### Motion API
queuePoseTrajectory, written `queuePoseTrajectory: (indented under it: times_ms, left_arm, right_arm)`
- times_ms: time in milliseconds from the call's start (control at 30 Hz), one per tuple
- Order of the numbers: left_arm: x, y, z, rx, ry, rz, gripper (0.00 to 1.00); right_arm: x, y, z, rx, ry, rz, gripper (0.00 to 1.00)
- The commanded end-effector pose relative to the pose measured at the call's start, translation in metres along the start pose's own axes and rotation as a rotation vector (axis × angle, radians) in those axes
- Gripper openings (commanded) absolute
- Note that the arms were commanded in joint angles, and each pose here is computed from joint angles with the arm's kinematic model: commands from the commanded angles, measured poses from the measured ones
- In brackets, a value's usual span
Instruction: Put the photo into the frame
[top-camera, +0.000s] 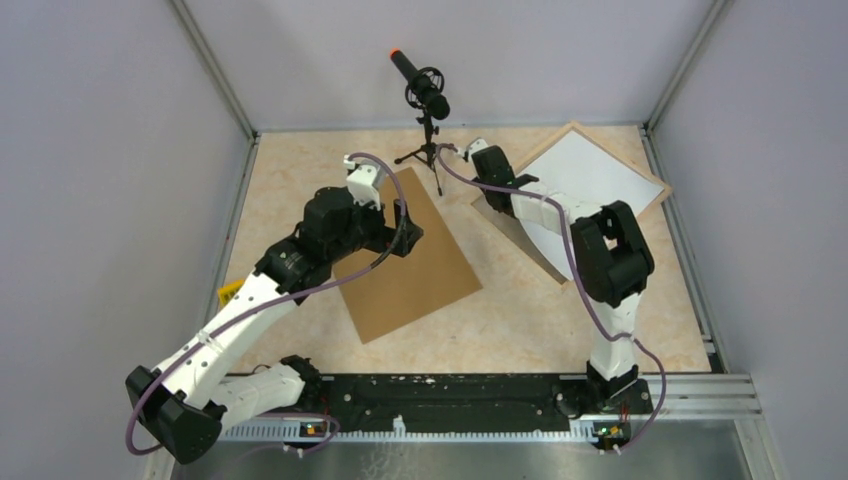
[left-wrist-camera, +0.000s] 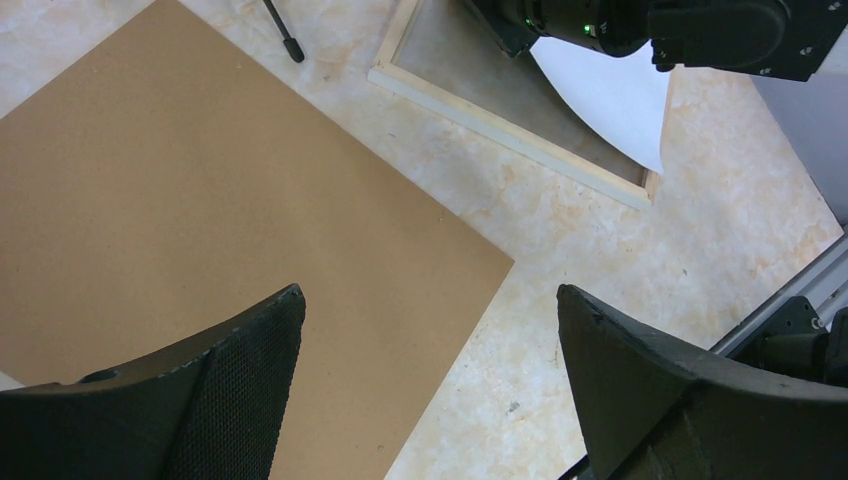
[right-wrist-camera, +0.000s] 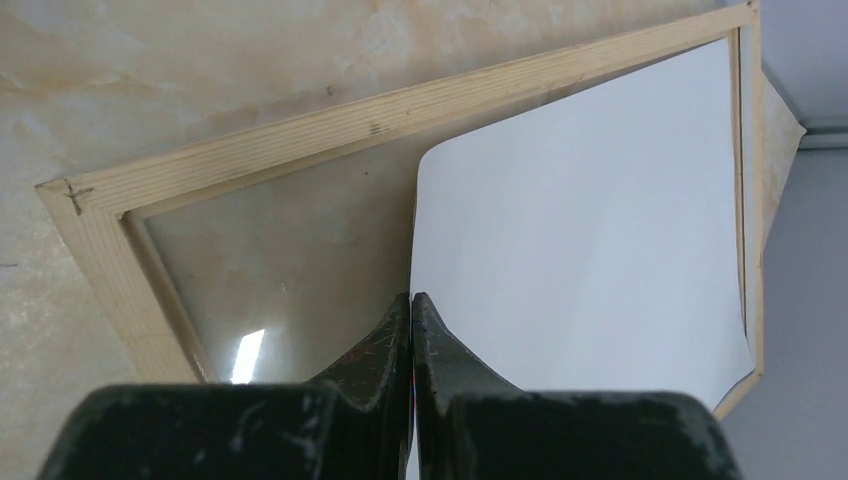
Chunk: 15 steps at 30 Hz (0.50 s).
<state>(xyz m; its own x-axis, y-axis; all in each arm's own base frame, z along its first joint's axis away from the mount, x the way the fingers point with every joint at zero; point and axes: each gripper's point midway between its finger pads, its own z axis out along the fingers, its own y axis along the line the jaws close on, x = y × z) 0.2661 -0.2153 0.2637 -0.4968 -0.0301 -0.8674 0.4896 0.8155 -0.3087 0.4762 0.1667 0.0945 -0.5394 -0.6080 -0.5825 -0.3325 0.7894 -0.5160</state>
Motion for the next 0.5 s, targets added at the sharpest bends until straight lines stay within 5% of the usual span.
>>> queuePoseTrajectory:
  times_ms: [0,467]
  left_arm:
    - [-0.008,-0.005,0.004,0.021,-0.032,0.002,0.98]
    - [-0.006,-0.009,0.011,0.042,-0.016,-0.014,0.98]
  right_arm:
    - [-0.028,-0.023,0.008,0.071,-0.077,0.025,0.0]
    - [-0.022,-0.023,0.024,0.049,-0.062,0.003,0.0]
